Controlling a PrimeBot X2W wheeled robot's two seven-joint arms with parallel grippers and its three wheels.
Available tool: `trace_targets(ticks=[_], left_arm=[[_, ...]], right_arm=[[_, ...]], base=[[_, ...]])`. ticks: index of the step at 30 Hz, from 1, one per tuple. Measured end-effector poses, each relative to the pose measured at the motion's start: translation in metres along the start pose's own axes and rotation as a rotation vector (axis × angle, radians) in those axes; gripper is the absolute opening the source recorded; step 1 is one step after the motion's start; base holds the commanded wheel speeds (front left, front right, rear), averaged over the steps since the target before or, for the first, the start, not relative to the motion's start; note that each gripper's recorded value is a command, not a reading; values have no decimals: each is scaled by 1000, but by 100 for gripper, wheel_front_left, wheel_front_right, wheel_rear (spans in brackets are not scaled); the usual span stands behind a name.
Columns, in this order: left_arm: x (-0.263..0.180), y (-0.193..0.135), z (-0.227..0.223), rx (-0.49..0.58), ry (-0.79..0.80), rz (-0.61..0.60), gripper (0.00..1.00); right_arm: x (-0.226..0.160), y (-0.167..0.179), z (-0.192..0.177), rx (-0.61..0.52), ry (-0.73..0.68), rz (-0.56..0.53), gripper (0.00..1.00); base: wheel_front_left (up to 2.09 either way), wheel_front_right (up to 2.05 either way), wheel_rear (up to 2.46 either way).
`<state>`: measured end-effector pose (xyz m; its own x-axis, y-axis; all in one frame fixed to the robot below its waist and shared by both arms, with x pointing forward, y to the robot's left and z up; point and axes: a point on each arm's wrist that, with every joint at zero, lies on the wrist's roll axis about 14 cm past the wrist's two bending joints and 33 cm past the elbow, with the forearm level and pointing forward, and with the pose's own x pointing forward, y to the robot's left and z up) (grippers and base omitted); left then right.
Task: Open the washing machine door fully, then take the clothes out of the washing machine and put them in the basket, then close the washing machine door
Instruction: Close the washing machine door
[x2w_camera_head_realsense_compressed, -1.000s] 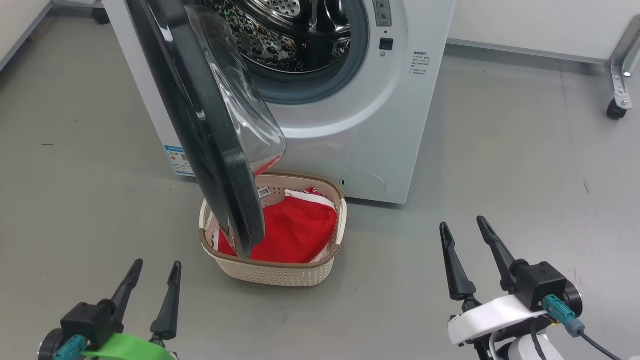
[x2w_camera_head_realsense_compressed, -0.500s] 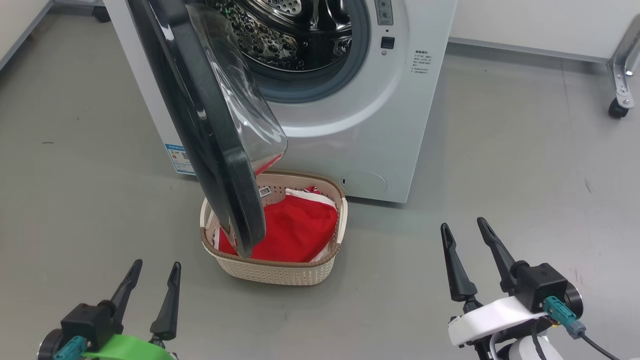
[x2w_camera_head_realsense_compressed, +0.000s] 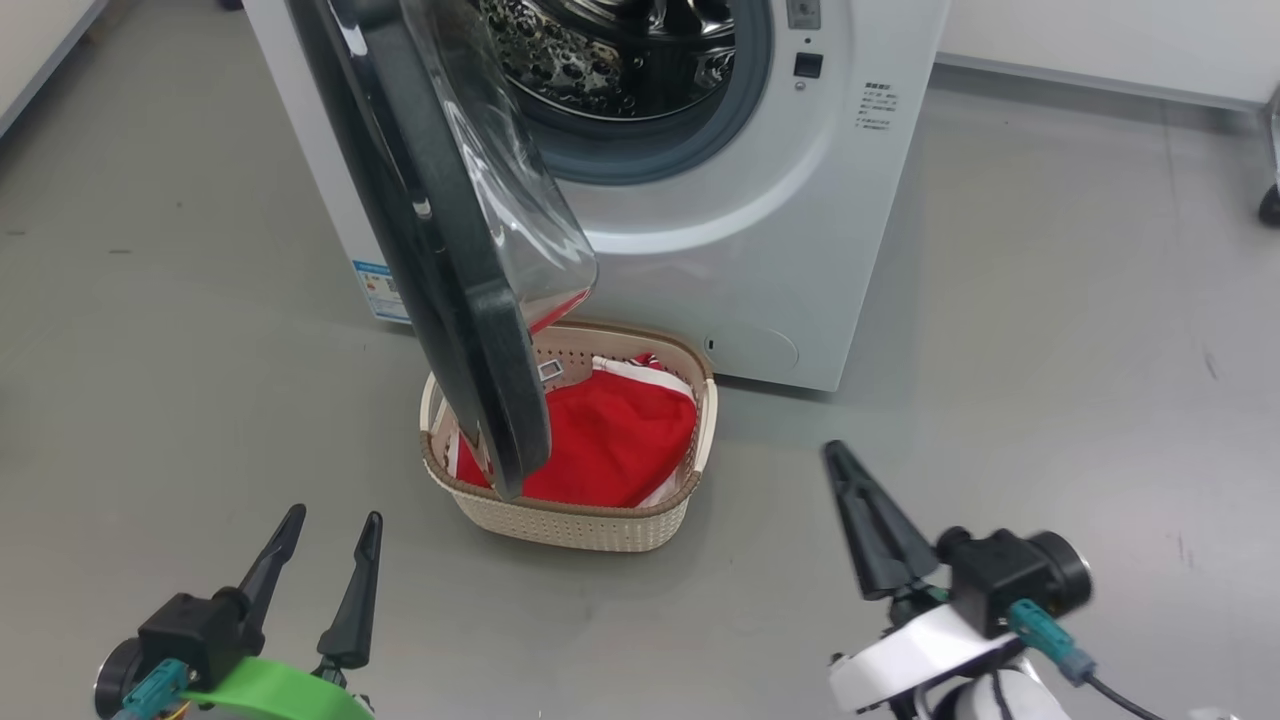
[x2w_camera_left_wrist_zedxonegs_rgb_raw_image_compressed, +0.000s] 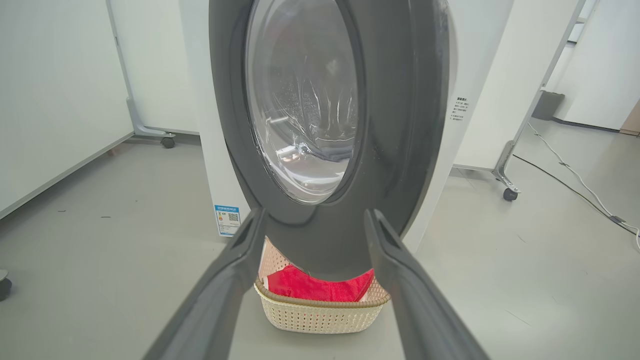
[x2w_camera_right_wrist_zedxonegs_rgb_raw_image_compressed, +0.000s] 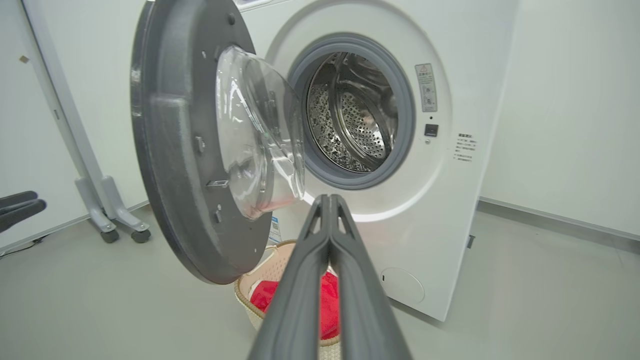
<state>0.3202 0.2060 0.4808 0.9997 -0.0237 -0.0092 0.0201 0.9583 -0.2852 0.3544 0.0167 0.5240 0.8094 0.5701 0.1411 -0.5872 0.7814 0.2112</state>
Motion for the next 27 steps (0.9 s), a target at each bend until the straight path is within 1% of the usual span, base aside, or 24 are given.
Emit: trace_targets(ticks=[7,12,19,27], left_arm=[[2,2,3,-3,-9,16,100],[3,8,4,-6,-12,41,100],[2,15,2,-18,-6,81,100],[1,27,6,-24,-16,132,100]], right_arm=[[27,58,6,-32,-28,236,0],[38,93,-1,-45,-2,380,0],[51,127,-17,-62,49,533,0],[65,147,-39,-67,108,631,0]], base=[[0,0,0],[0,0,0],[0,0,0],[0,0,0]])
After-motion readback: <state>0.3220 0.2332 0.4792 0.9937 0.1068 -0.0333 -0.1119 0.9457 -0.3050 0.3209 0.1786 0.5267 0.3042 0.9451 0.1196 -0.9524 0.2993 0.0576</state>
